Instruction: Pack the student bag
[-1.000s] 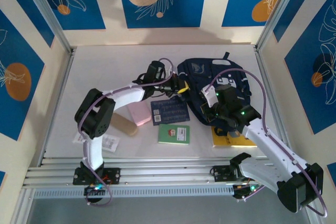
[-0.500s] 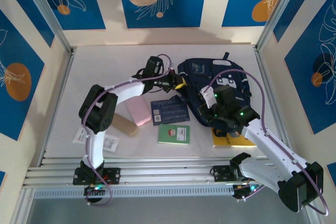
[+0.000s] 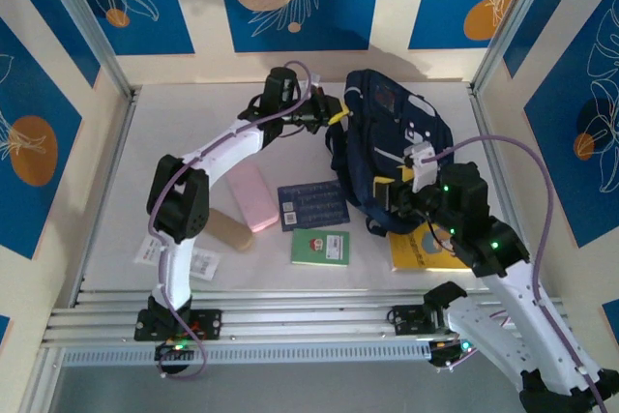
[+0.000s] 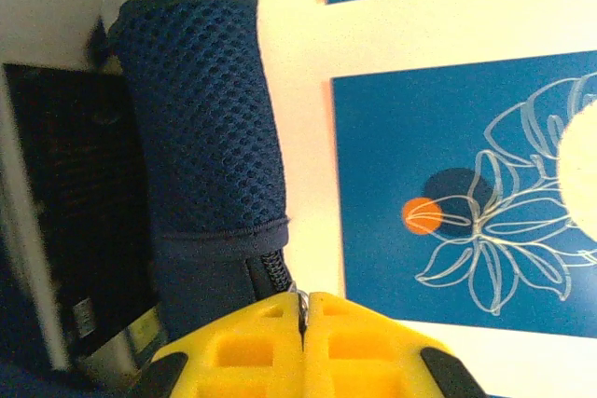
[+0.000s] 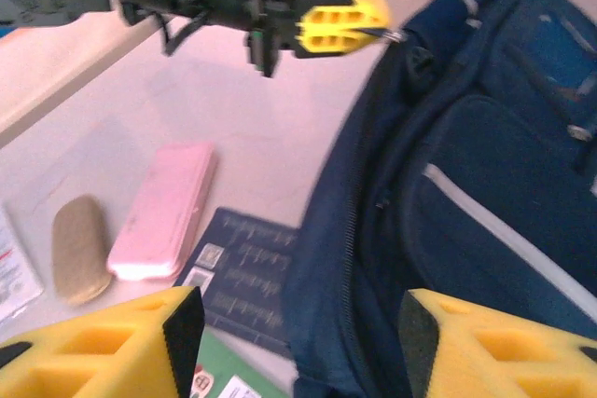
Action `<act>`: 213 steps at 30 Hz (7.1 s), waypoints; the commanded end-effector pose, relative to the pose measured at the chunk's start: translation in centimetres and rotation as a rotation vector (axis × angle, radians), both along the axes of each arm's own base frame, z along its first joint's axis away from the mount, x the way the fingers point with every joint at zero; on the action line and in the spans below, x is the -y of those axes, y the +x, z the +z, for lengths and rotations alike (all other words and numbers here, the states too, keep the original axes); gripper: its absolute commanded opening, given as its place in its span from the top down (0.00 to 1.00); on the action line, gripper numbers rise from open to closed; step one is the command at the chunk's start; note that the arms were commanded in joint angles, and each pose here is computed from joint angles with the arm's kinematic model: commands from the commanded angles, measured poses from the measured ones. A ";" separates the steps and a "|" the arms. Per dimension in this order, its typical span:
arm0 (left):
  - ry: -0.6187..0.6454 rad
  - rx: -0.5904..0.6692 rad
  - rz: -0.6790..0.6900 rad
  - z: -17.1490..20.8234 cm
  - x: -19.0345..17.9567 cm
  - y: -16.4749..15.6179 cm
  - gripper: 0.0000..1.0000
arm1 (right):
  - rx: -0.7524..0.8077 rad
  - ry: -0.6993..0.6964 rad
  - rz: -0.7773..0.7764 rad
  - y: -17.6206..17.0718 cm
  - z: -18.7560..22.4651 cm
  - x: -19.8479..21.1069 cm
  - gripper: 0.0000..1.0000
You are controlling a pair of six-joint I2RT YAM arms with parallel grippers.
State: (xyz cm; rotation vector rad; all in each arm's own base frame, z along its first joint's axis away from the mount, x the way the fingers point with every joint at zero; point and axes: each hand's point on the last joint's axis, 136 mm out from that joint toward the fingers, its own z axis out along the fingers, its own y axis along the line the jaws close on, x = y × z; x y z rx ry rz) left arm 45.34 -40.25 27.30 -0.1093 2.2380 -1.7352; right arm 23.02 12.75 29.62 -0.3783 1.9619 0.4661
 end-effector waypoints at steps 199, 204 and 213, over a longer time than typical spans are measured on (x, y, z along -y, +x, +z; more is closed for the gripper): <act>-0.225 0.712 -0.197 15.5 -12.5 -27.3 1.00 | -0.527 0.616 0.665 -3.7 3.9 -12.2 0.18; -0.230 0.700 -0.198 15.4 -12.3 -27.0 1.00 | -0.536 0.706 0.767 -4.8 5.4 -13.2 0.16; -0.202 0.684 -0.192 14.3 -12.2 -26.6 1.00 | -0.490 0.731 0.776 -5.3 7.1 -13.2 0.40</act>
